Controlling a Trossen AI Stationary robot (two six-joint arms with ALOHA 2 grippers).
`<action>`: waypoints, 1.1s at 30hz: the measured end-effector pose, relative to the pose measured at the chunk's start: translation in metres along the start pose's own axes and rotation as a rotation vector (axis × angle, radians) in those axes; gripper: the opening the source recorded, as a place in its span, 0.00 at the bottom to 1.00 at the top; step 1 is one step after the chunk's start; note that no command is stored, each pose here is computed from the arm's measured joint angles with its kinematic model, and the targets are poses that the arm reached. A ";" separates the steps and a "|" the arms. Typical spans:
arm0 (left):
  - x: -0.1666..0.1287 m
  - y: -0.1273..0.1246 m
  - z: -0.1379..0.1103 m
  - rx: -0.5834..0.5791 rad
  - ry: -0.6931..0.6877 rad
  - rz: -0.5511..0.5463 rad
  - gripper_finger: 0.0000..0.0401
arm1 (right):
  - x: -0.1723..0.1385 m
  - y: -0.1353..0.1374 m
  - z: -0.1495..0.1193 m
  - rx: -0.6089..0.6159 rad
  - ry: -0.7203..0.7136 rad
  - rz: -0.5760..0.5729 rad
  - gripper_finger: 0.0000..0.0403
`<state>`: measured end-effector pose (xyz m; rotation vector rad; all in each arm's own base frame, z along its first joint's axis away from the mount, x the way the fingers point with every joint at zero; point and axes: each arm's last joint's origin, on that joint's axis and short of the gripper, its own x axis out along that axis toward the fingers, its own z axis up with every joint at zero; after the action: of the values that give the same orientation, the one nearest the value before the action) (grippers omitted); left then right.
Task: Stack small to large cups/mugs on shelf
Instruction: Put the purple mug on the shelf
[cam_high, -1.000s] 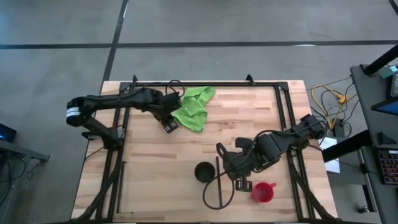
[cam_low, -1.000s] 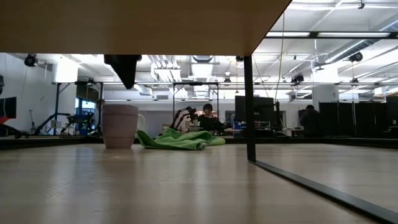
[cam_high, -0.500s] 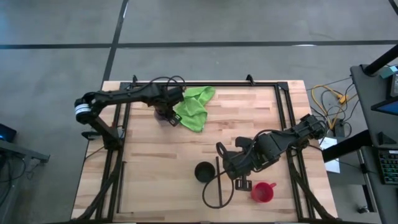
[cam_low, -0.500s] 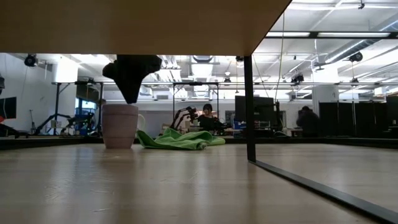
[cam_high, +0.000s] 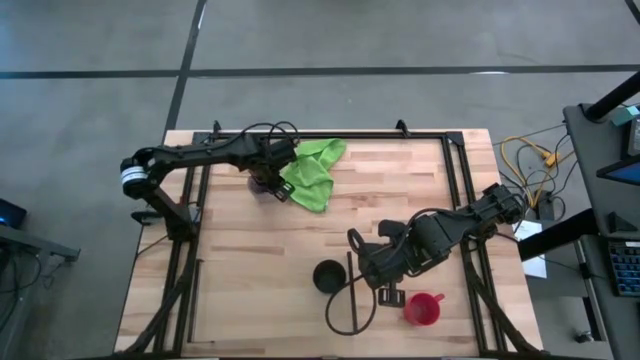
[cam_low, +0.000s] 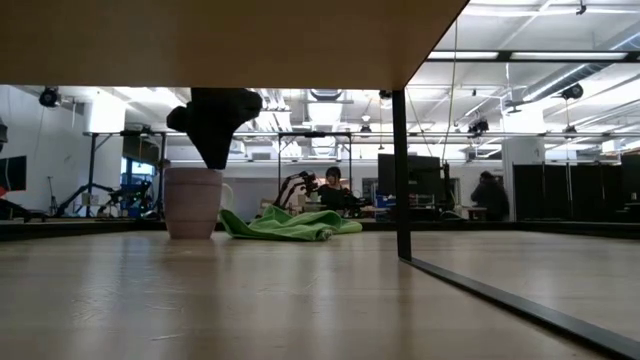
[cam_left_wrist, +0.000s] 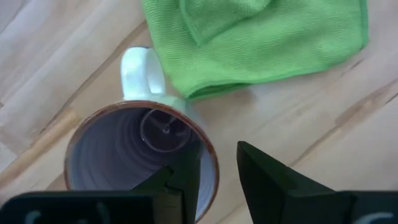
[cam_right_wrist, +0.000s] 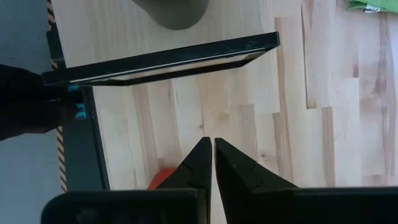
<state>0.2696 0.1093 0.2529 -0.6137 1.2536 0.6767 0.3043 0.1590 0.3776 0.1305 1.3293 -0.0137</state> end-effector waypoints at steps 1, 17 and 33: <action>0.001 0.000 0.000 0.000 -0.001 -0.002 0.23 | 0.000 0.000 0.000 0.000 0.000 0.000 0.03; 0.007 0.004 -0.002 -0.058 0.010 0.016 0.23 | 0.000 0.000 0.000 0.001 -0.002 0.001 0.03; 0.021 0.008 -0.012 -0.054 0.057 0.043 0.22 | 0.000 0.000 0.000 -0.011 -0.002 0.000 0.03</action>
<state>0.2599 0.1083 0.2300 -0.6559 1.3082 0.7343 0.3046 0.1591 0.3775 0.1211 1.3272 -0.0072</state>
